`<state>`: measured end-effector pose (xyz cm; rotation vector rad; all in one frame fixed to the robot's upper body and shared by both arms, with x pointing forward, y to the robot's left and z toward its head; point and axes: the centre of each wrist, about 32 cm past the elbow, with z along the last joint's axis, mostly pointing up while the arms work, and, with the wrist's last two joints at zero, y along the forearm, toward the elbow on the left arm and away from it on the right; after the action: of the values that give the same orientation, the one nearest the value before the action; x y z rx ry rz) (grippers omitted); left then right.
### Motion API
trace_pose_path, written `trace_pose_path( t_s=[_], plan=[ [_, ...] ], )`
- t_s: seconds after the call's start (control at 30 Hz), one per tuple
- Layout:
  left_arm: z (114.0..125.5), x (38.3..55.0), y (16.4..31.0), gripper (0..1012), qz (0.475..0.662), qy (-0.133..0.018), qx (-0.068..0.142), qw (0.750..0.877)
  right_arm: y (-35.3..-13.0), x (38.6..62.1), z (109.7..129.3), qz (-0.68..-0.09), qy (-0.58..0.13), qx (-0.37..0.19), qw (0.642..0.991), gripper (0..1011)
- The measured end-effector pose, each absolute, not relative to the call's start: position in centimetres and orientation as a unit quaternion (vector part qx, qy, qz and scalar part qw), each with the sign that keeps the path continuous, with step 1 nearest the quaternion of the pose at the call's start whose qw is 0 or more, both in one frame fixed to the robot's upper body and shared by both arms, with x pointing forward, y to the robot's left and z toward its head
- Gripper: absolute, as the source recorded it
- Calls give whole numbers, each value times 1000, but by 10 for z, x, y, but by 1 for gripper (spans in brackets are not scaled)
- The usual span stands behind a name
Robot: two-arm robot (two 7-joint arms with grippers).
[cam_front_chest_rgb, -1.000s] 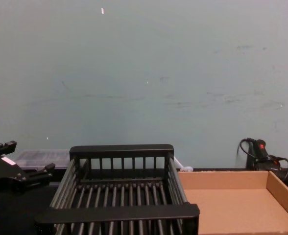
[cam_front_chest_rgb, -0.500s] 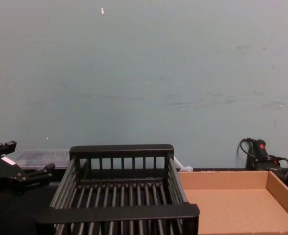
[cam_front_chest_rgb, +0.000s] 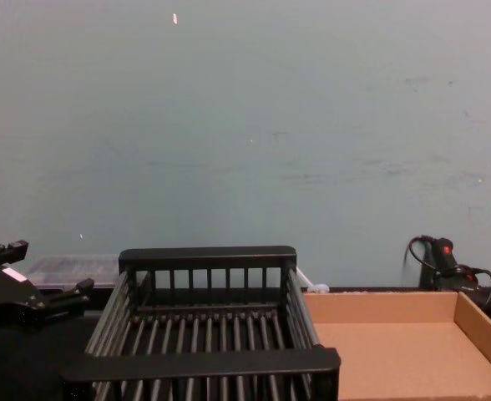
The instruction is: Pick up the white tape and place it into the black box , Pick up the silver tape and place it into the brown box.
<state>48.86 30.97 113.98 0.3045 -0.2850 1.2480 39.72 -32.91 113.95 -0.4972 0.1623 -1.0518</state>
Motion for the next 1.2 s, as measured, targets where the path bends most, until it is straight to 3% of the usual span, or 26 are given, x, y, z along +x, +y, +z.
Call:
trace_pose_path(
  t_s=[1.2],
  plan=[
    [1140, 489, 310, 1001, 580, -132, 141, 791, -329, 400, 1137, -492, 88, -238, 833, 1002]
  ],
)
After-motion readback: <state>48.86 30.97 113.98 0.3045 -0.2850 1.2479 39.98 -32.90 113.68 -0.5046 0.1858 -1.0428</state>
